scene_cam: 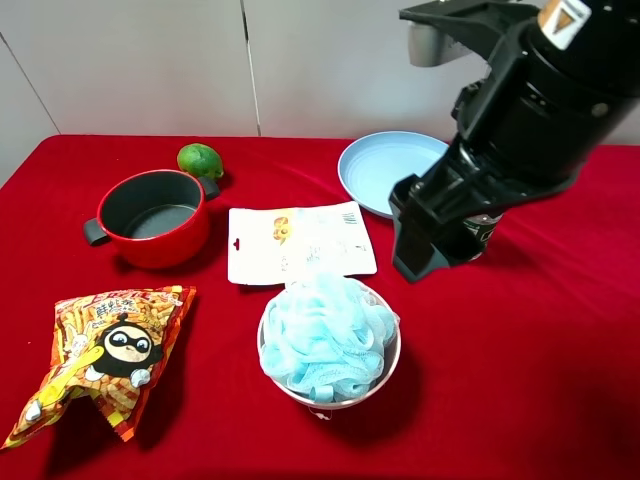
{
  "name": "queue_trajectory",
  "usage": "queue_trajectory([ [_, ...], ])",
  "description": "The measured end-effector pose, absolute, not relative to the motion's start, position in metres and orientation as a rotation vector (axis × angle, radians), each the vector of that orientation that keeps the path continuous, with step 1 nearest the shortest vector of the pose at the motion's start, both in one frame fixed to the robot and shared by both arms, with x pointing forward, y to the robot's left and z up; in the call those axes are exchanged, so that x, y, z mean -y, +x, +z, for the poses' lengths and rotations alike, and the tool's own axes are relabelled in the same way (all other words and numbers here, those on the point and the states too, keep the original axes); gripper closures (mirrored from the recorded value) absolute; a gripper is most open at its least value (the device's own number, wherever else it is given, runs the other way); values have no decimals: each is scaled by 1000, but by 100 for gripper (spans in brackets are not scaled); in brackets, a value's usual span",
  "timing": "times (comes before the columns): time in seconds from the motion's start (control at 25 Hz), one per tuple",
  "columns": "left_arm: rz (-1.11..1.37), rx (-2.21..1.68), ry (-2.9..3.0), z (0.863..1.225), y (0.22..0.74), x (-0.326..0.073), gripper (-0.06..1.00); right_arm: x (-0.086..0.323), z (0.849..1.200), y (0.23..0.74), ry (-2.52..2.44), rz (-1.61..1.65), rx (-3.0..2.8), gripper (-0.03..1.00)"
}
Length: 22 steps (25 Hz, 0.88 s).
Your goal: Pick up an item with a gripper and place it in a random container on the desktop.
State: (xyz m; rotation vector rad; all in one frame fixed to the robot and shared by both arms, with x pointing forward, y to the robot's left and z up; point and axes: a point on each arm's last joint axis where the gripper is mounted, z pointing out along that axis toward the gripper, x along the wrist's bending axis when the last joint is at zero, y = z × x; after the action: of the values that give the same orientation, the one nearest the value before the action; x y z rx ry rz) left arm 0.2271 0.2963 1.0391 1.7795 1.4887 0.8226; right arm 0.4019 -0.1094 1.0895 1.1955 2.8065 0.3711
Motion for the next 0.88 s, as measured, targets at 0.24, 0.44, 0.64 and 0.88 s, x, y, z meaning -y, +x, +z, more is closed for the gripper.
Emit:
queue_trajectory([
  [0.24, 823, -1489, 1779, 1039, 227, -296, 4, 124, 1081, 388, 1207, 342, -2824, 28],
  [0.44, 823, -1489, 1779, 1039, 227, -296, 4, 138, 1076, 375, 1225, 329, -2823, 28],
  [0.64, 823, -1489, 1780, 1039, 227, -296, 4, 149, 1071, 366, 1271, 328, -2807, 28],
  [0.88, 823, -1489, 1780, 1039, 227, -296, 4, 160, 1062, 357, 1272, 411, -2778, 28],
])
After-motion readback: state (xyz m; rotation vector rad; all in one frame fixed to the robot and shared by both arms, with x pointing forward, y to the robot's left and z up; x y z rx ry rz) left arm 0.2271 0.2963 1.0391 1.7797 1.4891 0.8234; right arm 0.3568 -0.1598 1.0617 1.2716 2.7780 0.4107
